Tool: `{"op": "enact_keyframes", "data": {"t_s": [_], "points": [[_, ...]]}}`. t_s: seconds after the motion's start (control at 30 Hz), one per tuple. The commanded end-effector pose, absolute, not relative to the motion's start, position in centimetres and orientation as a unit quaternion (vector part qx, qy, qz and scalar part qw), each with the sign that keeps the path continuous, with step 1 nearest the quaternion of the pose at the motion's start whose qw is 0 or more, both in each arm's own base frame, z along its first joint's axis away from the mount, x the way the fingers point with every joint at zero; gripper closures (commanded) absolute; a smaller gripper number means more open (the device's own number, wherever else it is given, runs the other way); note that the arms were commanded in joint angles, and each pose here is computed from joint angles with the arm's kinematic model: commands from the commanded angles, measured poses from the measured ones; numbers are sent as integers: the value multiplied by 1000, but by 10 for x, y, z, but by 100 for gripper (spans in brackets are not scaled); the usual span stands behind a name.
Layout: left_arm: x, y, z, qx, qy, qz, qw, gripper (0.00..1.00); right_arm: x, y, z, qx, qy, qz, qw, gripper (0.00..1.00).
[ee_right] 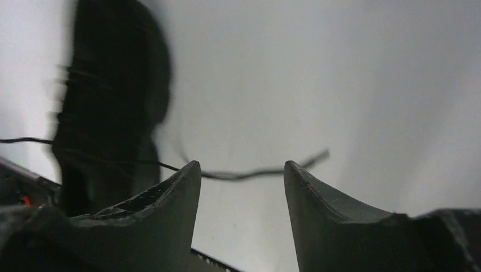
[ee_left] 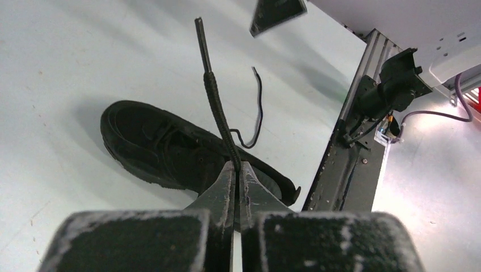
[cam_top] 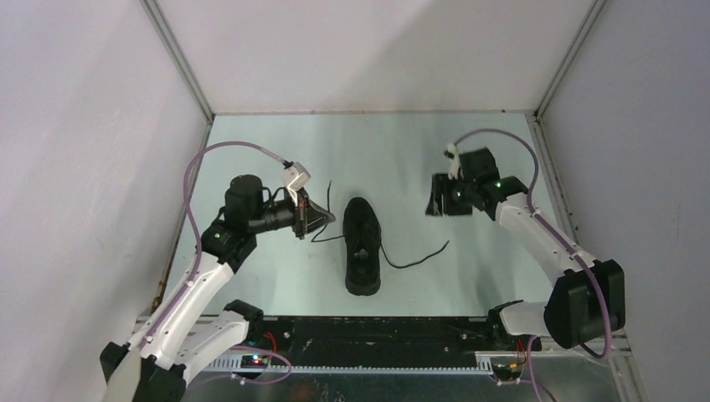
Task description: Tie the shoes
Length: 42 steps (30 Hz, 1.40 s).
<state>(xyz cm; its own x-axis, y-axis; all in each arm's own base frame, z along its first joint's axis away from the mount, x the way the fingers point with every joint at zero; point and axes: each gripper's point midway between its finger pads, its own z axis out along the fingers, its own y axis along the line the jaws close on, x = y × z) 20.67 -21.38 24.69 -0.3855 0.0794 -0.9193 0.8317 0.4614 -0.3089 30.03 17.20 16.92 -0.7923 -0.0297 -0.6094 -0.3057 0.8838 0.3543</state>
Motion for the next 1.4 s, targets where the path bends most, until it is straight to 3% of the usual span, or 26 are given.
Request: {"op": "enact_keyframes", "data": {"t_s": [0.0,0.2,0.37,0.63,0.97,1.0,1.07,1.2,1.37], "points": [[210,-215,247,309,732,-412,447,100,260,134,120,14,957,180,227,43],[226,-212,248,280,748,-412,438,100,243,101,75,113,977,82,160,50],[233,-210,249,285,754,-399,437,99,242,110,47,143,981,87,103,54],[233,-211,253,278,758,-408,426,98,265,123,22,169,977,106,81,66],[230,-215,269,262,752,-432,424,98,263,110,-10,194,979,29,49,84],[230,-216,271,259,751,-436,423,98,265,113,-8,183,981,28,51,93],[229,-216,274,255,749,-441,424,98,267,112,-9,161,985,13,56,100],[225,-215,276,258,747,-441,425,97,280,122,0,107,990,33,82,100],[214,-212,269,271,743,-441,425,98,343,155,89,-37,961,127,244,100]]}}
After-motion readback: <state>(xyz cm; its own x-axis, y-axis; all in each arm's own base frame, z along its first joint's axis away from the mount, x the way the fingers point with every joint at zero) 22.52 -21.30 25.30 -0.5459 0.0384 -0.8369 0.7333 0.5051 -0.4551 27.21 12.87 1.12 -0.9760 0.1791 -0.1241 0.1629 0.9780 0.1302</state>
